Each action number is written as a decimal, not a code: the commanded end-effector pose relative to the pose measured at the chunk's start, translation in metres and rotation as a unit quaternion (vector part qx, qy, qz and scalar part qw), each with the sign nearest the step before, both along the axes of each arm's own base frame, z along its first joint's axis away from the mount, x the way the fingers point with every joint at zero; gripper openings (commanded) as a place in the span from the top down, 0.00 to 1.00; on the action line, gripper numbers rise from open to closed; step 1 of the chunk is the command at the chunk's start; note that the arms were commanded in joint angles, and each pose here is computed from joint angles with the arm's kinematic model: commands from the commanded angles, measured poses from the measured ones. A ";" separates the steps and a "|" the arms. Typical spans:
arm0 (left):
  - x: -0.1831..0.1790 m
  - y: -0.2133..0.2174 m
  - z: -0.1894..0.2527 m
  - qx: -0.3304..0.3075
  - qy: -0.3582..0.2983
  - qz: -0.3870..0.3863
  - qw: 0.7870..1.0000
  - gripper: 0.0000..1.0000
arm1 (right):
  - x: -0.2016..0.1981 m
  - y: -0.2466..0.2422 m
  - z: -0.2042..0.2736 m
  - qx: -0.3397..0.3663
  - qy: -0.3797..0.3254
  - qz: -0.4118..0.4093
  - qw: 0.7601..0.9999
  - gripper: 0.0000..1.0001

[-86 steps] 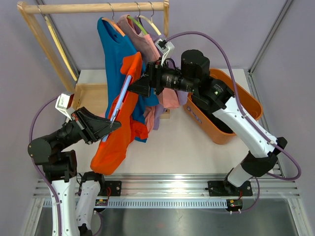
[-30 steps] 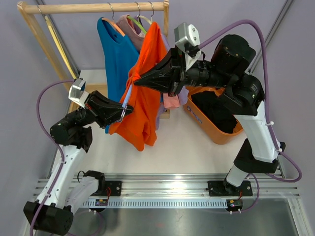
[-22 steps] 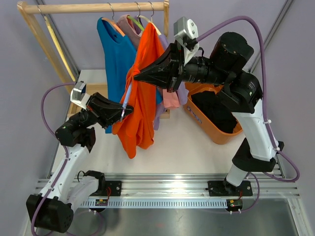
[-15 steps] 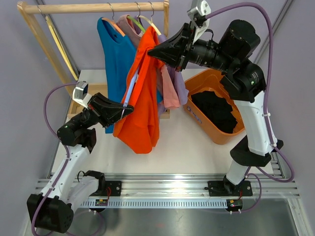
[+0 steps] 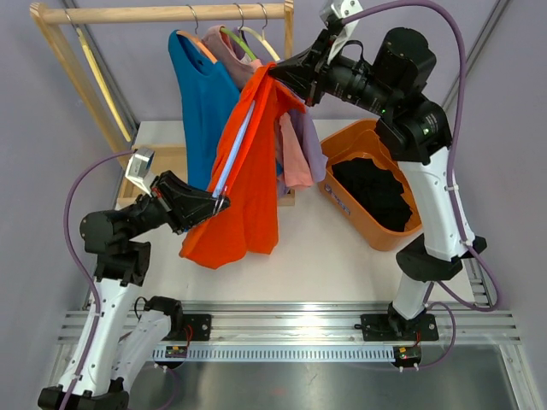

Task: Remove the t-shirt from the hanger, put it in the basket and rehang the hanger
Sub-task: Remove the tshirt from the hanger

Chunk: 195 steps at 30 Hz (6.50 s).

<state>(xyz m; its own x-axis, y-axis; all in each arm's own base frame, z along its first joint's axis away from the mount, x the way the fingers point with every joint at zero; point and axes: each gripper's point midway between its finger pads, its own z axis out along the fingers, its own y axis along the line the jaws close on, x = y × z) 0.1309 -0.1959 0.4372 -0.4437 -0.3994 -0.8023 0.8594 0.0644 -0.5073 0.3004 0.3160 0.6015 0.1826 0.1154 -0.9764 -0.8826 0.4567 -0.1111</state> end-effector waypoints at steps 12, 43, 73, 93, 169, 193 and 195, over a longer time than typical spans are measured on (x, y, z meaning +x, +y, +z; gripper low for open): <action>-0.082 0.003 -0.016 0.116 0.086 -0.146 0.979 1.00 | 0.118 -0.101 0.049 0.048 -0.126 -0.272 0.953 1.00; -0.102 0.002 0.016 0.096 0.094 -0.176 0.975 1.00 | -0.043 -0.083 -0.161 -0.255 -0.036 0.163 0.952 0.14; -0.097 0.000 0.019 0.074 0.095 -0.178 0.977 1.00 | -0.069 -0.043 -0.148 -0.163 0.068 0.226 0.958 0.55; -0.087 -0.001 -0.006 0.085 0.119 -0.150 0.978 1.00 | 0.014 -0.159 -0.098 -0.028 0.094 -0.121 0.988 1.00; -0.053 -0.011 0.018 0.039 0.165 -0.145 0.975 1.00 | 0.026 -0.088 -0.171 -0.140 0.126 -0.040 0.981 1.00; -0.094 0.000 0.074 -0.005 0.096 -0.211 0.973 1.00 | 0.104 -0.168 -0.284 -0.038 0.443 -0.124 0.887 1.00; -0.094 0.000 0.078 -0.012 0.091 -0.216 0.972 1.00 | 0.095 -0.155 -0.287 -0.047 0.445 -0.097 0.889 1.00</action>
